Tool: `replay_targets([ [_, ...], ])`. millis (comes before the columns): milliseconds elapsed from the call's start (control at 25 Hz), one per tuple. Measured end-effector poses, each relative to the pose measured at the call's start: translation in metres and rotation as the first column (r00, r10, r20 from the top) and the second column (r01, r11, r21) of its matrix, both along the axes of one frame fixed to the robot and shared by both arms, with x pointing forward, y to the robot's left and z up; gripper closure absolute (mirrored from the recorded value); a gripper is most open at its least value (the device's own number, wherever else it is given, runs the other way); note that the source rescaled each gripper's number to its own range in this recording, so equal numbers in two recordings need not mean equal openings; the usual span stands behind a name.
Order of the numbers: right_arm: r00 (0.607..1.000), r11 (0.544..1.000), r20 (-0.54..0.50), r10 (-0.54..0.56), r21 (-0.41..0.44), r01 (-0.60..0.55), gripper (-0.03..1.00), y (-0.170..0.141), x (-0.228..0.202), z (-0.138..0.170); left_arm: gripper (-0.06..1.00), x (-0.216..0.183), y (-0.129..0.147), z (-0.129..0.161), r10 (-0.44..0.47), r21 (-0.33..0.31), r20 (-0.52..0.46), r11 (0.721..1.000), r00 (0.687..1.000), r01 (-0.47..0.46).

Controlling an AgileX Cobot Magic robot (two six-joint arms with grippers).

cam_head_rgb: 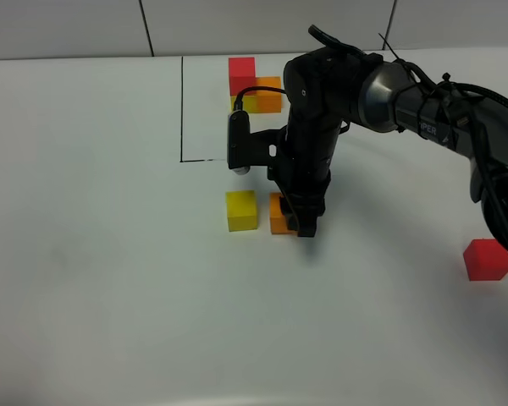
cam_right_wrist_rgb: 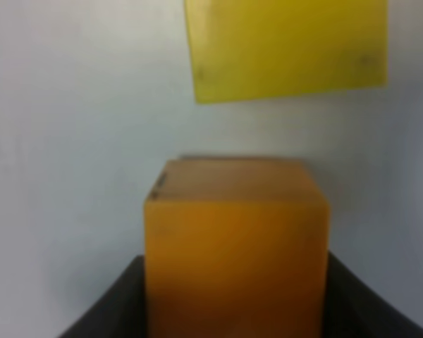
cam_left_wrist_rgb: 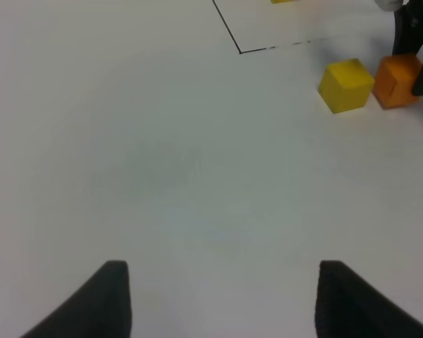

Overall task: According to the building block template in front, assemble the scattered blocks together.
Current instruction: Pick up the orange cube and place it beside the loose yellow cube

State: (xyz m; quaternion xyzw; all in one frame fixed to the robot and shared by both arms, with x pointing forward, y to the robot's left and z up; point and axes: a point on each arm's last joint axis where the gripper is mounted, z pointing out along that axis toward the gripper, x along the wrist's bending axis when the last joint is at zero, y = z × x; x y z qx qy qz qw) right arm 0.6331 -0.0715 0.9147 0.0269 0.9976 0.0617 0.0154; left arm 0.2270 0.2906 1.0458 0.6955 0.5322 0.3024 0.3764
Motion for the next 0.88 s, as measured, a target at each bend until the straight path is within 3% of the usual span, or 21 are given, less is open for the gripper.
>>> replay_targets([
  [880,0.998,1.0,0.056,0.016,0.009,-0.017,0.95,0.013,0.003,-0.013,0.55,0.0,0.0,0.0,0.0,0.0,0.0,1.0,1.0,0.0],
])
